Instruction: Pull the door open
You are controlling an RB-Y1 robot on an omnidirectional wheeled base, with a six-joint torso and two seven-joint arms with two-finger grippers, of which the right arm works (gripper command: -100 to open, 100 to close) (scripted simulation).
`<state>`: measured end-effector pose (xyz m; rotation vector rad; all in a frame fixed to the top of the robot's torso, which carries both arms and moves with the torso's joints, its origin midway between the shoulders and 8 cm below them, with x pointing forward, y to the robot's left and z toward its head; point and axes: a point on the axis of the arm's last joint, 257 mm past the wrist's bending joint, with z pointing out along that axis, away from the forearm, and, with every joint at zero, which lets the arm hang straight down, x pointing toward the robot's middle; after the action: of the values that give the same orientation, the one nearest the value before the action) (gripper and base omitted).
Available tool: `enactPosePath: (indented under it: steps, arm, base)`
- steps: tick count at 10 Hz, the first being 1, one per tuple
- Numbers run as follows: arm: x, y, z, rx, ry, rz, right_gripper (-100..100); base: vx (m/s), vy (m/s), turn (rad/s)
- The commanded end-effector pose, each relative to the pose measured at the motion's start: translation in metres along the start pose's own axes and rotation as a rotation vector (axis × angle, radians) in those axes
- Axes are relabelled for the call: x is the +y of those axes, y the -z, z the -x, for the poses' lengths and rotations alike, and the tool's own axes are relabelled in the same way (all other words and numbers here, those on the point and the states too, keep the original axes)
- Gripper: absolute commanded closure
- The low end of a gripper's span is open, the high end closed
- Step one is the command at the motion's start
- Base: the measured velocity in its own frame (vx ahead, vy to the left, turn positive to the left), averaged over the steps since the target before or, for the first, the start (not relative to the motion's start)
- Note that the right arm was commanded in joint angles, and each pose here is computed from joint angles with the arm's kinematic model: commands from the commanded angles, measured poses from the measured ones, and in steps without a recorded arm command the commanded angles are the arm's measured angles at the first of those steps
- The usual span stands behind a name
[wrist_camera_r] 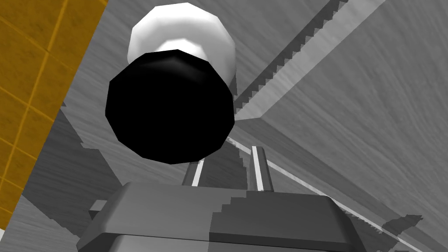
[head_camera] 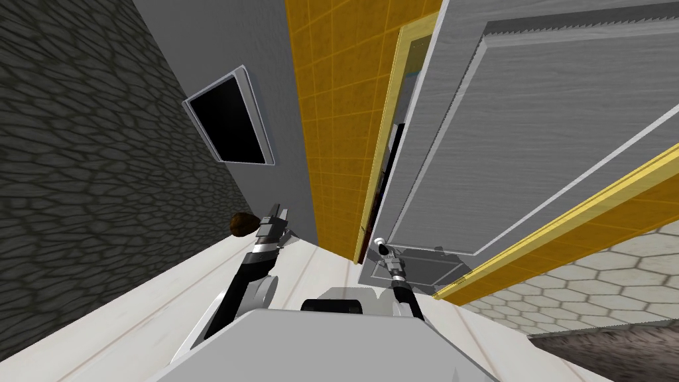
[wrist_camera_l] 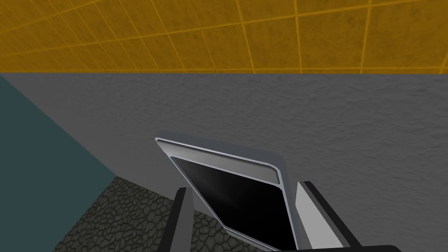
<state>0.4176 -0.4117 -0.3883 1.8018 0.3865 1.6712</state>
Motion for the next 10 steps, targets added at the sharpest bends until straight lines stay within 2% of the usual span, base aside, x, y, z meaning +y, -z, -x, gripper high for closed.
enactPosePath:
  steps: [1,2,3,8,9,10]
  arm:
    - [-0.0175,-0.0037,-0.0194,0.030,-0.085,-0.014,-100]
    - [-0.0187,-0.0012,-0.0140,0.018,-0.082,-0.019,-100]
    - [-0.0175,-0.0037,-0.0194,0.030,-0.087,-0.014,-100]
    - [-0.0186,-0.0015,-0.0144,0.019,-0.082,-0.018,-100]
    - [-0.0175,-0.0037,-0.0194,0.030,-0.087,-0.014,-100]
    - [-0.0195,-0.0038,-0.0203,0.026,-0.143,-0.014,-100]
  base:
    - [-0.054,-0.014,0.034]
    - [-0.039,-0.006,0.028]
    - [-0.013,0.005,-0.010]
    - [-0.002,0.004,-0.001]
    - [0.007,-0.001,-0.001]
    - [-0.023,-0.013,0.037]
